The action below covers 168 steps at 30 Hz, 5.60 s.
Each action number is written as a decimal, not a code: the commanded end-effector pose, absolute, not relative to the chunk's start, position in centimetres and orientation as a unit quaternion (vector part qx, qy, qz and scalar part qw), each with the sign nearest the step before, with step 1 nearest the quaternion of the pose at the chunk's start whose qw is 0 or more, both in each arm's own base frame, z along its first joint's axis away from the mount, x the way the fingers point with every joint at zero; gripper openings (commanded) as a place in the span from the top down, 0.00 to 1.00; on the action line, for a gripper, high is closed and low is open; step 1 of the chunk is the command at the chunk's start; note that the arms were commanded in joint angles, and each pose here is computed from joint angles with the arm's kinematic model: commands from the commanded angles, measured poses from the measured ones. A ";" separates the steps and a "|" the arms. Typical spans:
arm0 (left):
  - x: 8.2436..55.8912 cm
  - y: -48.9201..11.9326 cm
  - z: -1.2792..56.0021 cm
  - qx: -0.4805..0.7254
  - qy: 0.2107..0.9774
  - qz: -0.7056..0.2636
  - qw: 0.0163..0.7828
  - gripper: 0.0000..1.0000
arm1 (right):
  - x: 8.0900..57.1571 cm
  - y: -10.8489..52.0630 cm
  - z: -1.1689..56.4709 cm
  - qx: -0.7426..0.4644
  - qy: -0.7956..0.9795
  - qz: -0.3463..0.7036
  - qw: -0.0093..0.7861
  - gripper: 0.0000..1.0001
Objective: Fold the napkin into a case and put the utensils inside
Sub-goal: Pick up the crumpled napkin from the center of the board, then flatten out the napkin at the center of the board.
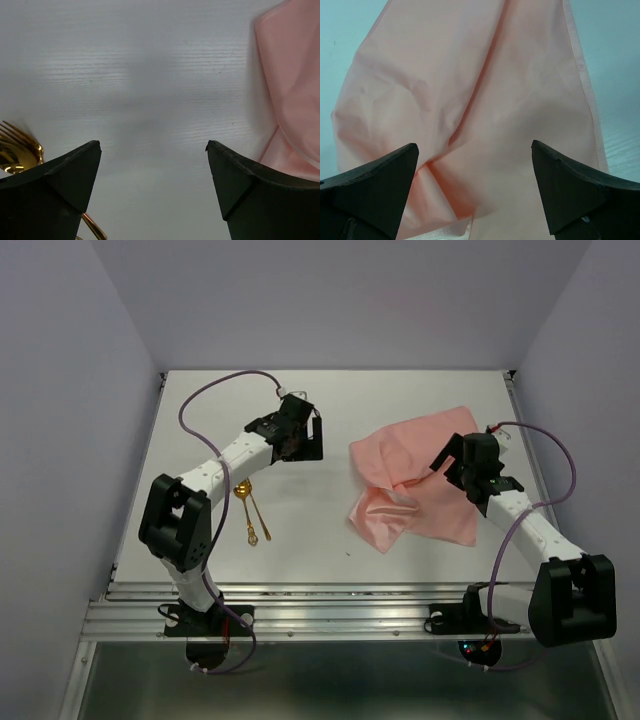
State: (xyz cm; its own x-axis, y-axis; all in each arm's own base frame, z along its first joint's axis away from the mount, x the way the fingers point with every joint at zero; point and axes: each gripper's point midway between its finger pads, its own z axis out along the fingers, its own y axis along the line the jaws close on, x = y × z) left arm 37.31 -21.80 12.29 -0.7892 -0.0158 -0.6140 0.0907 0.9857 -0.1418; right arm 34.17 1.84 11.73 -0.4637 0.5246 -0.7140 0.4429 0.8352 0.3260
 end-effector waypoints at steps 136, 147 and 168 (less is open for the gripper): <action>39.4 -24.8 4.3 -0.039 0.960 -0.162 0.227 0.44 | 33.6 13.4 0.2 0.218 0.939 0.142 0.226 0.02; 37.3 -33.0 4.7 0.038 0.955 -0.192 0.224 0.39 | 29.7 6.3 2.7 0.280 0.915 0.086 0.278 0.01; 28.9 -18.5 7.6 -0.103 0.962 -0.006 0.253 0.39 | 29.3 4.5 12.9 0.228 0.892 0.073 0.384 0.00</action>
State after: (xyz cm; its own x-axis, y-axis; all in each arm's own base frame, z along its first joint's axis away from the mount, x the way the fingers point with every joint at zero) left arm 31.78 -23.50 9.01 -0.8509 -0.1491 -0.5038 -0.0520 0.9781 -0.2017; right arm 29.84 4.55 12.61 -0.5937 0.4768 -0.6482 0.3666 0.8773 0.3096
